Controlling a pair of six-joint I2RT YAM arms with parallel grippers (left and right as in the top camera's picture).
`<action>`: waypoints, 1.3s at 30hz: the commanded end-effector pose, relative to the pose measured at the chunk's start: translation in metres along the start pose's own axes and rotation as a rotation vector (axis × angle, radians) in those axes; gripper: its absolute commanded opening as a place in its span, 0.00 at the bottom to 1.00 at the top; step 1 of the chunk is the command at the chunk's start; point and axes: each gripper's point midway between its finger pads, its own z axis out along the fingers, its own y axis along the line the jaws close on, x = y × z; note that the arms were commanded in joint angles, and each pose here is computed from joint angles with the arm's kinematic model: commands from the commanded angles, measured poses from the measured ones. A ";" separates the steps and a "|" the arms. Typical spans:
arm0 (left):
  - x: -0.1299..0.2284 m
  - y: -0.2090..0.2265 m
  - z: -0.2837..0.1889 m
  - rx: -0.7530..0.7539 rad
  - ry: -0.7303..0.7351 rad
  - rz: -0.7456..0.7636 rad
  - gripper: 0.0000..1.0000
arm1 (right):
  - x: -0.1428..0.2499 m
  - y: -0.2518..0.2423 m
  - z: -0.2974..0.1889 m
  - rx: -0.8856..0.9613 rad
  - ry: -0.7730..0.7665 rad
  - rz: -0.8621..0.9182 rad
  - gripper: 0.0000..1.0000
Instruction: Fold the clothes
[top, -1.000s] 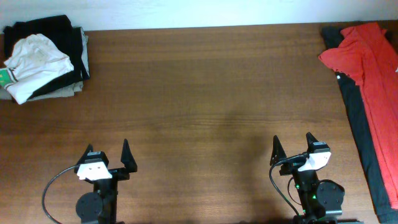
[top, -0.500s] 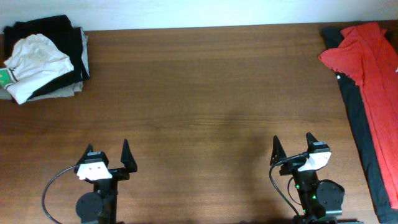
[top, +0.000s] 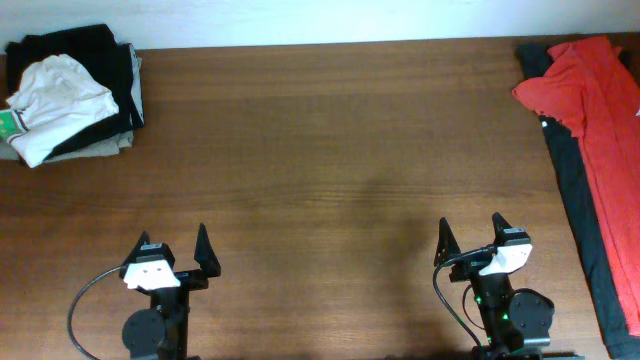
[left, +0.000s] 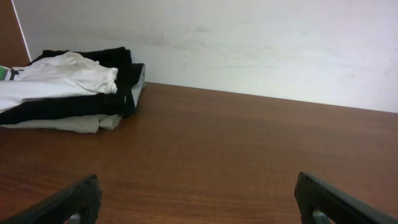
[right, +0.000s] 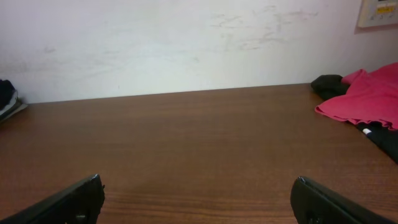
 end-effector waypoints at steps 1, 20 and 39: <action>0.003 0.002 0.000 -0.007 0.005 0.016 0.99 | 0.003 0.001 0.000 -0.003 0.007 -0.007 0.99; 0.003 0.002 0.000 -0.007 0.005 0.016 0.99 | -0.050 0.078 -0.023 -0.495 -0.075 0.479 0.99; 0.003 0.002 0.000 -0.007 0.005 0.016 0.99 | -0.189 -0.076 0.207 0.378 0.551 -0.105 0.99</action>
